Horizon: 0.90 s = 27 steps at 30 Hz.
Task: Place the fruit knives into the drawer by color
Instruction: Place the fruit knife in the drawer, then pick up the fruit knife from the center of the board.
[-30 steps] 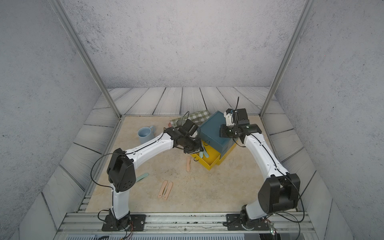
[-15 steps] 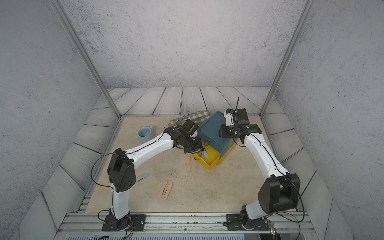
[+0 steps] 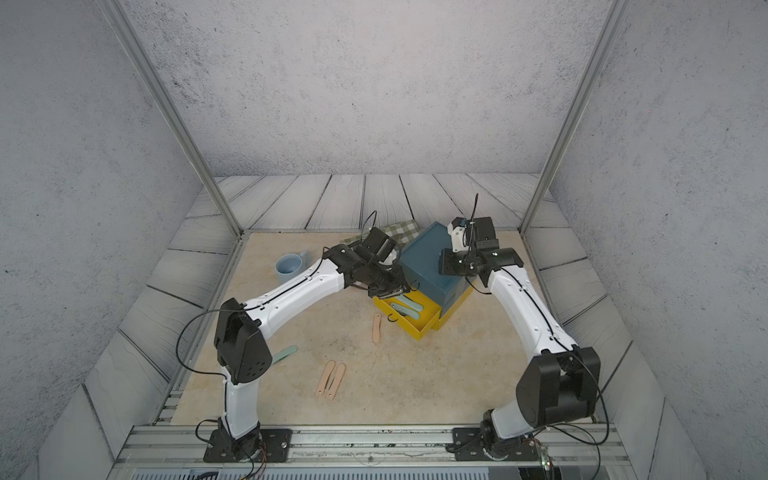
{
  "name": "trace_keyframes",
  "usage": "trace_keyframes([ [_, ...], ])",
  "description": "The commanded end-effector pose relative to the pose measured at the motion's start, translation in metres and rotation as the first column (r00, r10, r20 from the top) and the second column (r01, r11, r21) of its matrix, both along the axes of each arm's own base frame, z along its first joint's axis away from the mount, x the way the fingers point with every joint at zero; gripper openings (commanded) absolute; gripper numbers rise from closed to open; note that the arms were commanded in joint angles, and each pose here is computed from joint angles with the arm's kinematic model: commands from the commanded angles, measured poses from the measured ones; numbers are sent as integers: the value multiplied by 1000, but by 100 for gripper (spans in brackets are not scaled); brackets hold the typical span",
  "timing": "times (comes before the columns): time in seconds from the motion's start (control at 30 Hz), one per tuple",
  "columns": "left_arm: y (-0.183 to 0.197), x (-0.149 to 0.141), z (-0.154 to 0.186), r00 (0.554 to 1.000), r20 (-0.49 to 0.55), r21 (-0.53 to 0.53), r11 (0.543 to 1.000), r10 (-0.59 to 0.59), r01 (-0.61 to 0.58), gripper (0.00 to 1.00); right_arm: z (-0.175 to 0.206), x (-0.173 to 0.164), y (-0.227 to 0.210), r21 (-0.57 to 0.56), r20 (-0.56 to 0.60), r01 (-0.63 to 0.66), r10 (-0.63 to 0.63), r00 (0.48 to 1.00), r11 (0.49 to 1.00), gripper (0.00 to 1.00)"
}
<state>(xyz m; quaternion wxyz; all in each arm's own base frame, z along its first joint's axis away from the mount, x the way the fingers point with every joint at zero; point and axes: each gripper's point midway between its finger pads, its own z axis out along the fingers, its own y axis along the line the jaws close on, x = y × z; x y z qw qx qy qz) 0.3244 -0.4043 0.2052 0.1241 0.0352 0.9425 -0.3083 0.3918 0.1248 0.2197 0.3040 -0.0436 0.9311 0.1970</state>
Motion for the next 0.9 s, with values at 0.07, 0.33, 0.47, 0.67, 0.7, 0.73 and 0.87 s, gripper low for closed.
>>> trace_keyframes([
  [0.07, 38, -1, 41, 995, 102, 59, 998, -11, 5, 35, -107, -85, -29, -172, -484, -19, -68, 873, 985, 8],
  [0.33, 188, -25, -1, 988, 83, 329, 933, 127, -148, 39, -103, -84, -28, -170, -478, -21, -64, 876, 985, 8],
  [0.47, 249, -49, -34, 978, 37, 412, 889, 203, -200, 45, -100, -84, -29, -170, -473, -20, -64, 879, 985, 8],
  [0.67, 301, -84, -99, 954, -119, 541, 823, 277, -172, 63, -101, -85, -28, -166, -475, -18, -64, 878, 986, 9],
  [0.7, 307, -89, -109, 947, -147, 561, 813, 284, -156, 65, -101, -85, -28, -165, -475, -18, -64, 878, 986, 9],
  [0.73, 312, -94, -117, 939, -183, 577, 805, 291, -137, 66, -101, -86, -28, -165, -476, -17, -65, 877, 986, 9],
  [0.87, 325, -101, -141, 922, -228, 638, 763, 312, -101, 67, -102, -87, -28, -165, -475, -15, -67, 877, 986, 9],
])
